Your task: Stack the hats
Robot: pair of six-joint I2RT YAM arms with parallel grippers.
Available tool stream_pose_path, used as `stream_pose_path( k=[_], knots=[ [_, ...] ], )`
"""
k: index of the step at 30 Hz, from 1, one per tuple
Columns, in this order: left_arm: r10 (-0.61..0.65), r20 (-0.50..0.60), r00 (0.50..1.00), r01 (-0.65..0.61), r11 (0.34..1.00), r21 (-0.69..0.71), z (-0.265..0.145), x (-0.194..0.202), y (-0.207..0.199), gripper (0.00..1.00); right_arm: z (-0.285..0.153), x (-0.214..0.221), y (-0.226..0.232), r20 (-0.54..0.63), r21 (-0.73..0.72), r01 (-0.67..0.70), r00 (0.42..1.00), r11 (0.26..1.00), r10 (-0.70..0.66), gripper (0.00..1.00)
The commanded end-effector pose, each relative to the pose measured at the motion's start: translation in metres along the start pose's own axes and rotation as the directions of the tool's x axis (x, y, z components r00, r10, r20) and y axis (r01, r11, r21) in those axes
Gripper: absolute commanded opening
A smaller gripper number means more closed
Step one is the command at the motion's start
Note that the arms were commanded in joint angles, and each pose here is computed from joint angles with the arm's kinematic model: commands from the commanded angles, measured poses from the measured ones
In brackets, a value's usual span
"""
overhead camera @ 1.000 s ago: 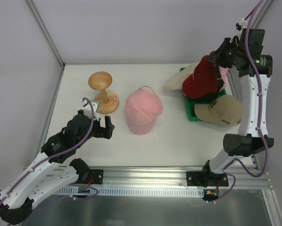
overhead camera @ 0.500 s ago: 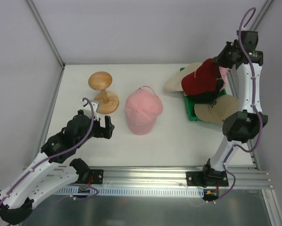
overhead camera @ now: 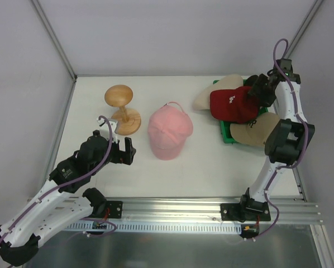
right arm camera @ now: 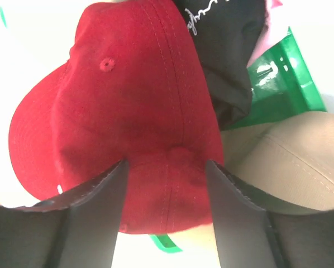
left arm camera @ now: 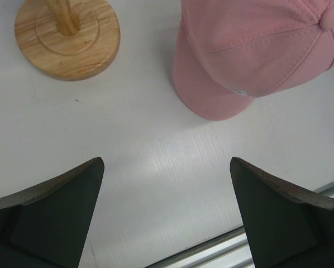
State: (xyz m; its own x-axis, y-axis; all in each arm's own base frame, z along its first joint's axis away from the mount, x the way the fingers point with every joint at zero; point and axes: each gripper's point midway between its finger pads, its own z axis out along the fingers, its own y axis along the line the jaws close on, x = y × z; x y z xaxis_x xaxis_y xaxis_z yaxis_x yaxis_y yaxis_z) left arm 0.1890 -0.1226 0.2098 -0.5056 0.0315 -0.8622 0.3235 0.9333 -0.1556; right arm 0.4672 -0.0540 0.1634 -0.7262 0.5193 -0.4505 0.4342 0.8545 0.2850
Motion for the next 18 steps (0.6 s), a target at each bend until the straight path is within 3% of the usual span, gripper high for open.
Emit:
stream_pose_path(
  k=[1,8,13,18],
  knots=[
    [0.011,0.01,1.0,-0.011,1.0,0.027,0.003,-0.004,-0.006,0.99,-0.057,-0.028,0.009,0.143,0.002,0.019,0.99,1.0,-0.02,0.67],
    [0.011,0.012,1.0,-0.012,0.999,0.034,0.002,-0.004,-0.007,0.99,-0.105,-0.018,-0.018,0.183,0.115,0.01,0.983,0.993,-0.031,0.79],
    [0.006,0.017,1.0,-0.007,0.999,0.049,-0.001,-0.004,-0.009,0.99,-0.139,0.003,-0.062,0.207,0.22,-0.057,0.978,0.974,0.011,0.85],
    [0.002,0.021,1.0,-0.003,0.998,0.069,-0.003,-0.006,-0.012,0.99,-0.137,0.027,-0.102,0.157,0.257,-0.137,0.983,0.957,0.099,0.88]
  ],
)
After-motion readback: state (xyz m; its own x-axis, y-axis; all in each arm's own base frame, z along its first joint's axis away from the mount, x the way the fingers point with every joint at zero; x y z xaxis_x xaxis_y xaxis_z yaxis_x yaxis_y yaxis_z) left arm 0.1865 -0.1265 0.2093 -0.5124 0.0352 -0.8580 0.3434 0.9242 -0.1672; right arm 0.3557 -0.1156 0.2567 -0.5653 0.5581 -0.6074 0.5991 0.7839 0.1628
